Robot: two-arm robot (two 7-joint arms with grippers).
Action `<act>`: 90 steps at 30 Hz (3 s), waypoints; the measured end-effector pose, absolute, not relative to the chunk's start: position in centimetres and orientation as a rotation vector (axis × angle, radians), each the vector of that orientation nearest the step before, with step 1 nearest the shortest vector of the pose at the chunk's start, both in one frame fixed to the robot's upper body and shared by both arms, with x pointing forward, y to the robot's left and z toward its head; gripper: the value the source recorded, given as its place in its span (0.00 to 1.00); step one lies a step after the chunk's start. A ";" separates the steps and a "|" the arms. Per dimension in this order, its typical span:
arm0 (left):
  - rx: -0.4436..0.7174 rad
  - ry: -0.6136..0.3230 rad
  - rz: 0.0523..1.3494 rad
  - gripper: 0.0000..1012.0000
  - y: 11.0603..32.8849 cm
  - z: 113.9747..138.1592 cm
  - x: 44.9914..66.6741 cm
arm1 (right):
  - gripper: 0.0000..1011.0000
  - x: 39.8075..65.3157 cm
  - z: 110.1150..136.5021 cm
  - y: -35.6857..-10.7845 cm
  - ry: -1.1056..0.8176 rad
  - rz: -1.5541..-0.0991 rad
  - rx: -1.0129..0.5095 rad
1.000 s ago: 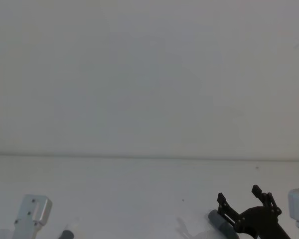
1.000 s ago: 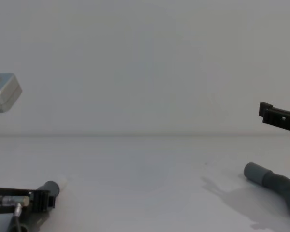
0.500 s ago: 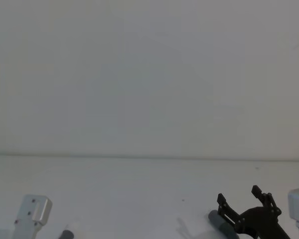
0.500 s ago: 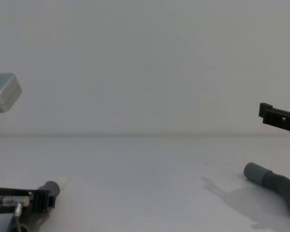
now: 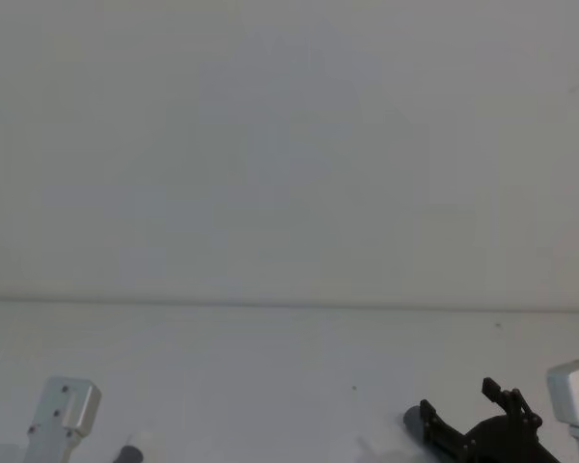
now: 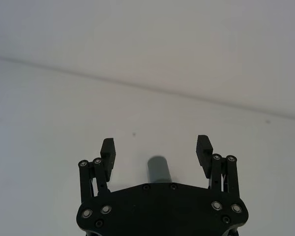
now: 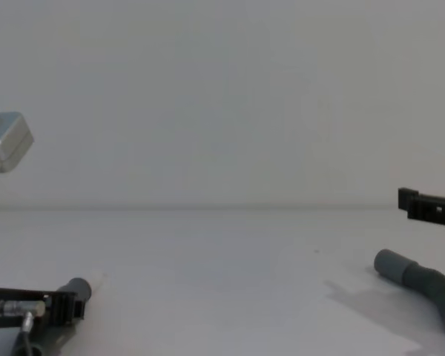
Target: Use both hands to pick up one end of the pipe from the table, align the ends, and insert them.
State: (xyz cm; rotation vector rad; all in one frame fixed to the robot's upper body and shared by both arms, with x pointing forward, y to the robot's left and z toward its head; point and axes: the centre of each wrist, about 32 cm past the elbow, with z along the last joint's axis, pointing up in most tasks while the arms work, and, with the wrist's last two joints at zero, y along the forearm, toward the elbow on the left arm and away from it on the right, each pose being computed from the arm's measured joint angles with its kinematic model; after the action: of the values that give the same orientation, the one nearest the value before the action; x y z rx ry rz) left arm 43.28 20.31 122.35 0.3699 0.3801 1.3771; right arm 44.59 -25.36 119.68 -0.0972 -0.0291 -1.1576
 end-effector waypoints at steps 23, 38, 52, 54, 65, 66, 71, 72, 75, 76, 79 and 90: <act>0.370 0.380 1.377 0.33 20.3 122.3 43.3 | 0.99 46.3 121.6 -26.1 0.152 -1.197 -0.376; 0.370 0.380 1.377 0.33 20.3 122.3 43.3 | 0.99 47.8 122.7 -25.8 0.163 -1.199 -0.470; 0.370 0.380 1.377 0.33 20.3 122.3 43.3 | 0.99 47.8 123.1 -25.3 0.163 -1.182 -0.521; 0.370 0.380 1.377 0.33 20.3 122.3 43.3 | 0.99 47.8 123.0 -25.2 0.164 -1.180 -0.532; 0.370 0.380 1.377 0.33 20.3 122.3 43.3 | 0.99 47.7 122.8 -24.6 0.175 -1.186 -0.550; 0.370 0.380 1.377 0.33 20.3 122.3 43.3 | 0.99 47.6 122.7 -24.5 0.178 -1.188 -0.552; 0.370 0.380 1.377 0.33 20.3 122.3 43.3 | 0.99 47.6 122.6 -24.0 0.190 -1.188 -0.559; 0.370 0.380 1.377 0.33 20.3 122.3 43.3 | 0.99 47.5 122.7 -23.8 0.193 -1.187 -0.558; 0.370 0.380 1.377 0.33 20.3 122.3 43.3 | 0.99 47.4 122.7 -23.5 0.202 -1.184 -0.560; 0.370 0.380 1.377 0.33 20.3 122.3 43.3 | 0.99 47.3 122.7 -23.4 0.204 -1.184 -0.562; 0.370 0.380 1.377 0.33 20.3 122.3 43.3 | 0.99 47.2 122.7 -23.1 0.212 -1.184 -0.568; 0.370 0.380 1.377 0.33 20.3 122.3 43.3 | 0.99 47.1 122.5 -22.3 0.237 -1.197 -0.580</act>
State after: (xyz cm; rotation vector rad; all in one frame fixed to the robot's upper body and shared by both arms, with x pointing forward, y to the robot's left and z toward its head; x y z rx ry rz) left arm 43.28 20.31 122.34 0.3699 0.3800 1.3771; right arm 47.07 -22.25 122.46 -0.5799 0.2372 -1.1972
